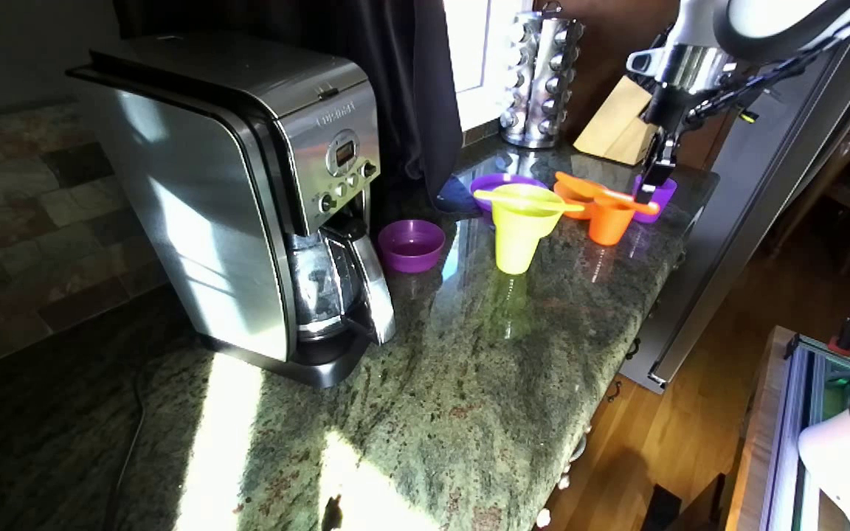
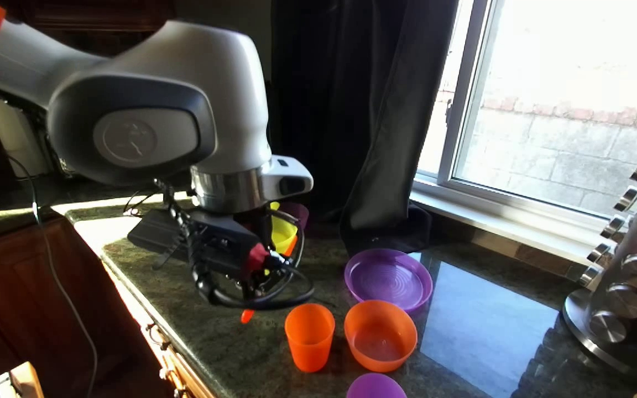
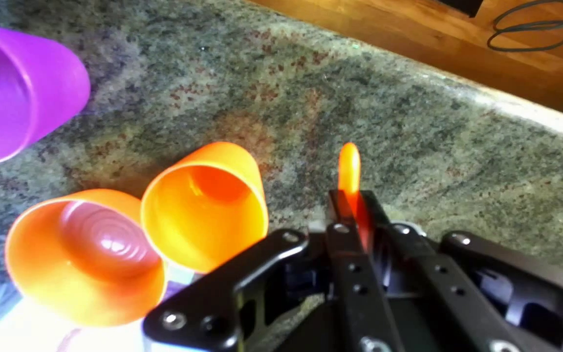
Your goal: Remove the orange knife from the orange bowl then place the orange bowl on the right side of the counter, move the orange knife to the right.
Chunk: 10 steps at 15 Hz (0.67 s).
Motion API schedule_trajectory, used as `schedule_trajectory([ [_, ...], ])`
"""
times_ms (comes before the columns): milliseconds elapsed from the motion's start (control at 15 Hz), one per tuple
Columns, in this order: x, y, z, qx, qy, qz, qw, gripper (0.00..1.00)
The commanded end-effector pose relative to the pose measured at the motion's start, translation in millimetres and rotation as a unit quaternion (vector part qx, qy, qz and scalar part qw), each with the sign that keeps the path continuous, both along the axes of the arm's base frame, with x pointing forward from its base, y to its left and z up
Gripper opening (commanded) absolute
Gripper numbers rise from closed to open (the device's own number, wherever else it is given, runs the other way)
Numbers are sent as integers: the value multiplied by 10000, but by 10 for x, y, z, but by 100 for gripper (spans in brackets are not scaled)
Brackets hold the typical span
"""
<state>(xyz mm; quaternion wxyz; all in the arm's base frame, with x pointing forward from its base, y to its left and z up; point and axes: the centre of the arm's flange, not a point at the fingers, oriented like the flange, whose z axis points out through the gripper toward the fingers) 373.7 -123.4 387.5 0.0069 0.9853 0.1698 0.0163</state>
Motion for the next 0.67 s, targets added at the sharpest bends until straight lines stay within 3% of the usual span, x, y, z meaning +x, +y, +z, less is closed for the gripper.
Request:
schedule_trajectory([
  [0, 68, -233, 625, 0, -228, -268, 9994, 2],
  [267, 348, -644, 1053, -202, -458, -610, 9969, 2],
  [533, 588, -1104, 1145, -256, -522, -1027, 9930, 2],
  [600, 361, -883, 1157, -264, -704, -799, 9940, 2],
])
